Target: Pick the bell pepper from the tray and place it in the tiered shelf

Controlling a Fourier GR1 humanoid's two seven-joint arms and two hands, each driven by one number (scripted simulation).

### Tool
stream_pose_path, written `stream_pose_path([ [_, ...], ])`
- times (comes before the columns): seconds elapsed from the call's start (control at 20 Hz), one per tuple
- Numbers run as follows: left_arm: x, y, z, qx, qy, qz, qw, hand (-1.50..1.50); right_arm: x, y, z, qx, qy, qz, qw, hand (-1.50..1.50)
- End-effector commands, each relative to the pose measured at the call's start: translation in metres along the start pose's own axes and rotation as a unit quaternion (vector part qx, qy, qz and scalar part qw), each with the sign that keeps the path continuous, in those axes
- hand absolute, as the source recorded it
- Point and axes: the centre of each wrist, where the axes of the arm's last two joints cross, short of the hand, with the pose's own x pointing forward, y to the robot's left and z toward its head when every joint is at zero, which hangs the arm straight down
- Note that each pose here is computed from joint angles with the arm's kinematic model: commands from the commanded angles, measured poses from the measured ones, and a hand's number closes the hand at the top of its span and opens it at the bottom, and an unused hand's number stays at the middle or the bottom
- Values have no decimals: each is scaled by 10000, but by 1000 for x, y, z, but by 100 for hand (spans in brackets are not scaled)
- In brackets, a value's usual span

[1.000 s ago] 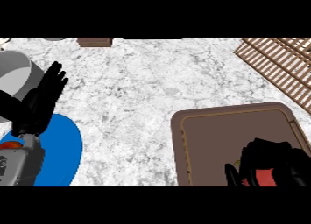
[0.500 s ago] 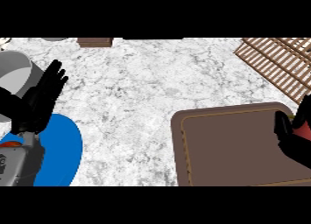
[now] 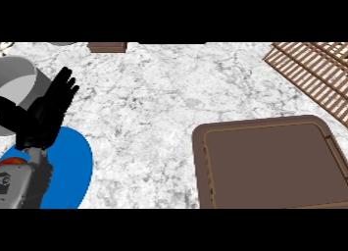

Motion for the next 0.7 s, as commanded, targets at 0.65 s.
stream_pose_path([
  [0.65, -5, -1, 1, -15, -33, -105, 9999, 0, -118, -67, -52, -431, 430, -263, 9978, 150],
])
